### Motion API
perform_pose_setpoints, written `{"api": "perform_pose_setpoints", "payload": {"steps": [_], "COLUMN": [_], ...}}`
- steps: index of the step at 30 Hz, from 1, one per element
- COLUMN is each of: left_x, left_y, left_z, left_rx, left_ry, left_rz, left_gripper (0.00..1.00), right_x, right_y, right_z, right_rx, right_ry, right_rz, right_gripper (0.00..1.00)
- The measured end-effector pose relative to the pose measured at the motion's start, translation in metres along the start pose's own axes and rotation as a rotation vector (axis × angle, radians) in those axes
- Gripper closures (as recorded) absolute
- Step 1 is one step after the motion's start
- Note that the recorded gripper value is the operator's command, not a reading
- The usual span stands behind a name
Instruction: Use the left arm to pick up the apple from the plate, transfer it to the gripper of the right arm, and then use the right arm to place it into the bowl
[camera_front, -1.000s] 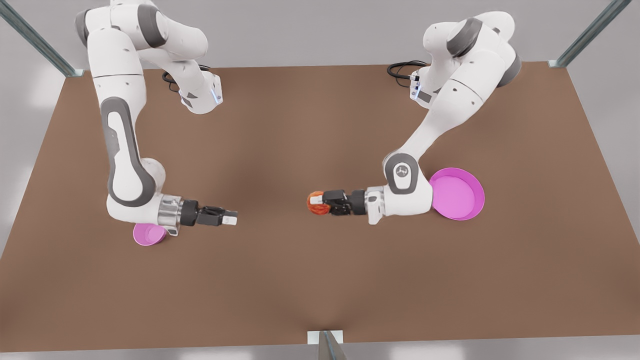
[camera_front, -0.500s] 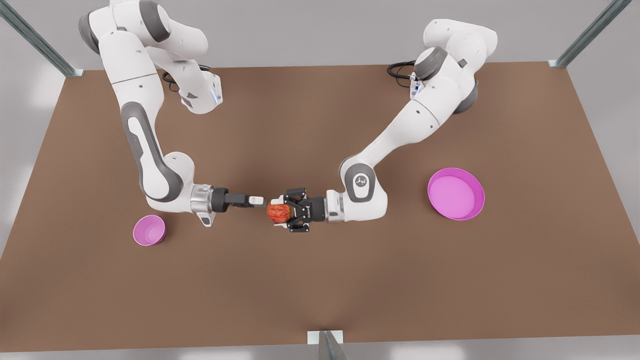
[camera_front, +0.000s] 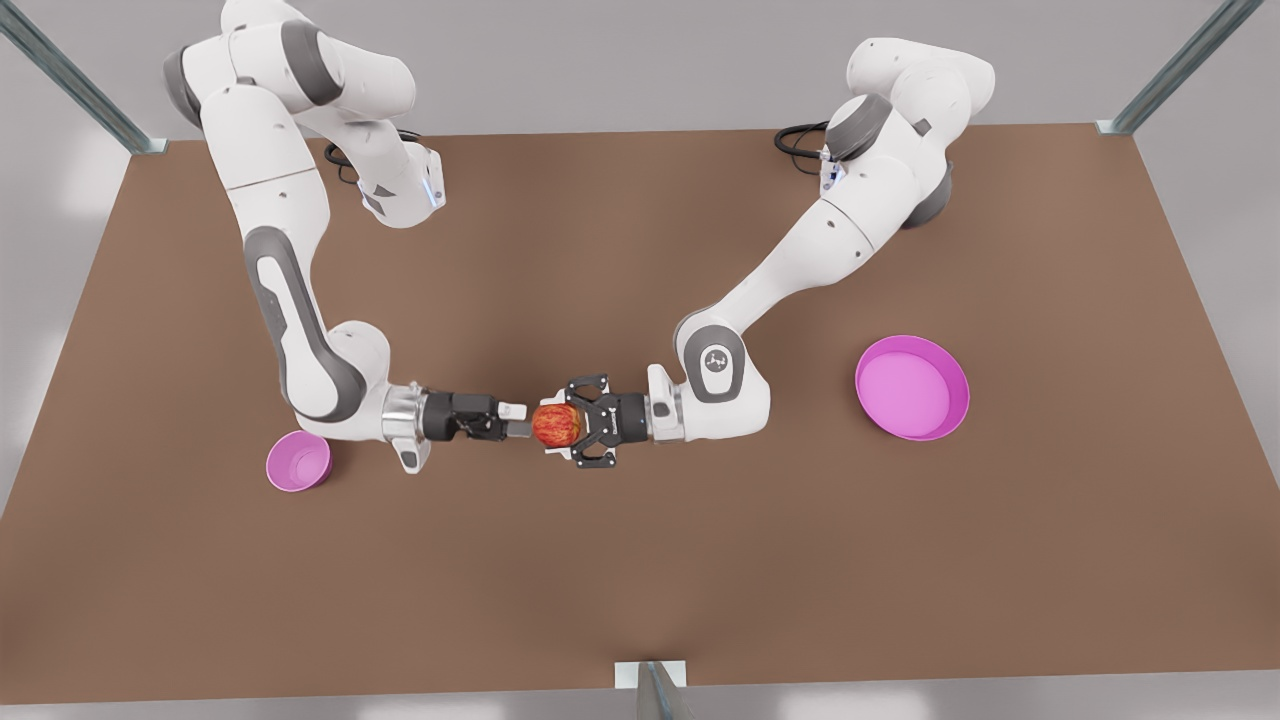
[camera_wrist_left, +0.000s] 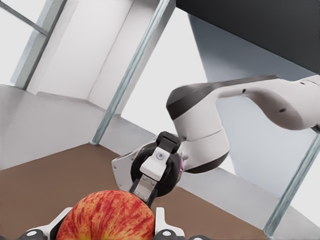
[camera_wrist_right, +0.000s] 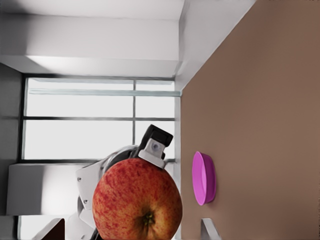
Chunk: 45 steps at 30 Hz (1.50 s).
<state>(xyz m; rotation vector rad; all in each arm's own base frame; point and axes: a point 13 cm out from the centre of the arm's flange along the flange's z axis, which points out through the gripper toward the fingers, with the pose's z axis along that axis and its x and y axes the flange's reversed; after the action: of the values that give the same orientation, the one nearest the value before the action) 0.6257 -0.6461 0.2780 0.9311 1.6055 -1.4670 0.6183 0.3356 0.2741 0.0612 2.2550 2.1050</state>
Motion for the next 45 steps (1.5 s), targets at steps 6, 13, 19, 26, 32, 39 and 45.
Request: {"api": "perform_pose_setpoints", "payload": {"steps": [6, 13, 19, 26, 32, 39, 45], "left_x": [0.007, 0.012, 0.014, 0.017, 0.017, 0.018, 0.019], "left_y": [-0.002, -0.006, -0.005, -0.005, -0.004, -0.002, -0.001], "left_z": [0.005, 0.012, 0.015, 0.016, 0.015, 0.015, 0.013], "left_rx": [0.002, -0.001, -0.007, -0.009, -0.013, -0.016, -0.016], "left_ry": [0.006, 0.012, 0.012, 0.015, 0.018, 0.019, 0.022], "left_rz": [0.07, 0.13, 0.167, 0.196, 0.214, 0.229, 0.233], "left_gripper": [0.21, 0.21, 0.21, 0.21, 0.21, 0.1, 0.0], "right_x": [-0.011, -0.015, -0.003, 0.003, 0.01, 0.009, 0.008], "right_y": [-0.002, -0.002, -0.018, -0.011, -0.011, -0.01, -0.007], "right_z": [0.006, 0.018, 0.029, 0.036, 0.043, 0.043, 0.042], "right_rx": [-0.004, 0.0, 0.013, 0.004, 0.0, 0.0, -0.002], "right_ry": [-0.005, 0.0, 0.015, 0.026, 0.036, 0.034, 0.032], "right_rz": [-0.057, -0.103, -0.098, -0.115, -0.119, -0.129, -0.138], "right_gripper": [0.0, 0.0, 0.0, 0.0, 0.01, 0.25, 0.24]}}
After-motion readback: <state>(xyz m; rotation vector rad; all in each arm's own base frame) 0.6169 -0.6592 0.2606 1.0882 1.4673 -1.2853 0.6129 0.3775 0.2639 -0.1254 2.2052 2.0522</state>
